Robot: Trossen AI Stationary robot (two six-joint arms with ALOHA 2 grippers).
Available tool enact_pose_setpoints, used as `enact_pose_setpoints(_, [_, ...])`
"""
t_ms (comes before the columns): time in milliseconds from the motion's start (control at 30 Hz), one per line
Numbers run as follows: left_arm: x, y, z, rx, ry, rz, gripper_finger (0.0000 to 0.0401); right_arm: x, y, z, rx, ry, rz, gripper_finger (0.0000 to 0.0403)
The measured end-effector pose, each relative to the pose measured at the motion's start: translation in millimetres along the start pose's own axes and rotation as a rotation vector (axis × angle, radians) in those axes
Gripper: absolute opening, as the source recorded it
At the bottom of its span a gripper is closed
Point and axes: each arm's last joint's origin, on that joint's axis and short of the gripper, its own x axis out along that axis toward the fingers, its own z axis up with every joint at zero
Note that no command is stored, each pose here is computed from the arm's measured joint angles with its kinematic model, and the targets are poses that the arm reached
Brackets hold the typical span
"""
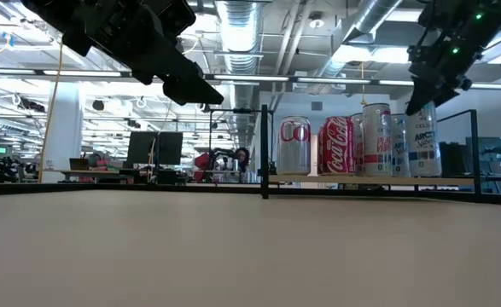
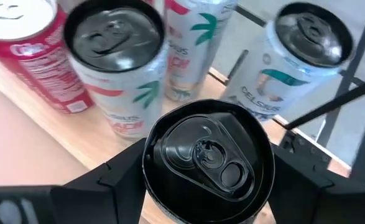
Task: Place canned beverage on shelf
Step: Put the white-blue soda can on the shelf aligned with the other white-blue soda can
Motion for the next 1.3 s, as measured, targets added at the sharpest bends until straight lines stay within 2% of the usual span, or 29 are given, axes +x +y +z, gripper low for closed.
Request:
enact_pose_setpoints(433, [0.0,0.0,-0.1,0.002,0.001,0.000,0.0366,1.8,0.3,0.4,-0.003,0.006,0.007,0.0282])
enact_pose_setpoints(767, [0.0,0.0,-0.1,-0.005,0.001,-0.001,0.0366,5.9,0.7,-0.4,-0.011,-0.001,-0.002,0.0342])
enact_pose_setpoints(1300, [0.0,0.0,-0.1,-0.006,0.001,-0.001,0.0366,1.2,-0.6,5.3,-0.011,-0.068,-0.016,0.0349])
